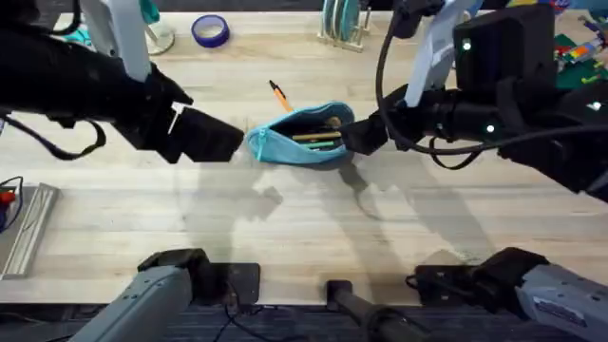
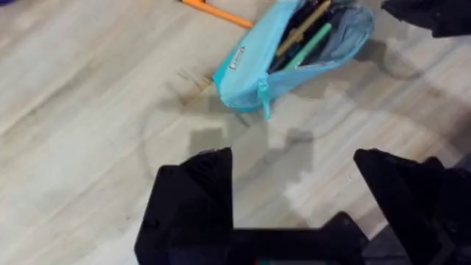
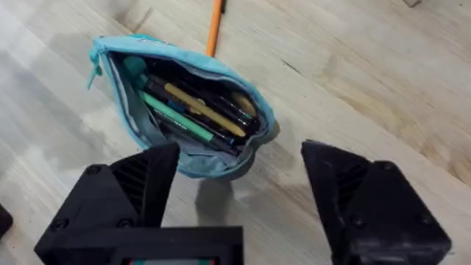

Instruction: Unzip the bag, pick up the pens from the table one at a time and place them inside, then zip the bag closed.

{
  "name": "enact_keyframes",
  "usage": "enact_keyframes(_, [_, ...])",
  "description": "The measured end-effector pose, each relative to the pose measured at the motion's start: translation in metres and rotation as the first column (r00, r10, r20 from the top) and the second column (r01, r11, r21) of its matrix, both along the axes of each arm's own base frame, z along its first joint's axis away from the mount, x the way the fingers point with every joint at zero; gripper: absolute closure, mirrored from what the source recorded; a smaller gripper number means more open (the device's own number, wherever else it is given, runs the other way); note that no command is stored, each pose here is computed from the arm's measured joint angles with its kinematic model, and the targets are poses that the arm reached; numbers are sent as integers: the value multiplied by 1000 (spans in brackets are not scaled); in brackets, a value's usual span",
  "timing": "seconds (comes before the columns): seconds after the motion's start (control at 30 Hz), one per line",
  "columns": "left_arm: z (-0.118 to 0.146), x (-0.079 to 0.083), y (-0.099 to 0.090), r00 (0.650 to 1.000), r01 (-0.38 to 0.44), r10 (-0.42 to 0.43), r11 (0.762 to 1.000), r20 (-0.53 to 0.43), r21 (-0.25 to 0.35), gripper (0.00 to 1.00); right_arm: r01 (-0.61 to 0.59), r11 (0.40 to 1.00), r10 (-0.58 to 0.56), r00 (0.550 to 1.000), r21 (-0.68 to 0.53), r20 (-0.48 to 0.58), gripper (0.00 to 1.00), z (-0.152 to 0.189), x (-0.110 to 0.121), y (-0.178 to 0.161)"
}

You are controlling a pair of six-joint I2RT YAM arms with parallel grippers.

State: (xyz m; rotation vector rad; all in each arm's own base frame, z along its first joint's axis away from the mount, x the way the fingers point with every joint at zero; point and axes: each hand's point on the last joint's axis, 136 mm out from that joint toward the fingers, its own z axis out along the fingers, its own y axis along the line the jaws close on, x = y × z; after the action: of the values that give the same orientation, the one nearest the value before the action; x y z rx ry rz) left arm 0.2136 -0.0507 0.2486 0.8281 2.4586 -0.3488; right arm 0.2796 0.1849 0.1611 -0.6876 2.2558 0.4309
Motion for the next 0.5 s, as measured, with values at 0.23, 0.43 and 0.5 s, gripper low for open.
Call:
enact_keyframes(0.23, [9,13,-5,997,19,-17,999,71,-30,6,0,1000,0,1000,0,0,5,0,0,0])
enact_keyframes(0.43, [24,44,-3,985,-58,70,995,159,-77,8,0,1000,0,1000,-9,-17,4,-3,-3,-2])
enact_keyframes(0.5, [20,55,0,984,-118,131,987,123,-108,8,0,1000,0,1000,-17,-31,3,-6,-5,-3])
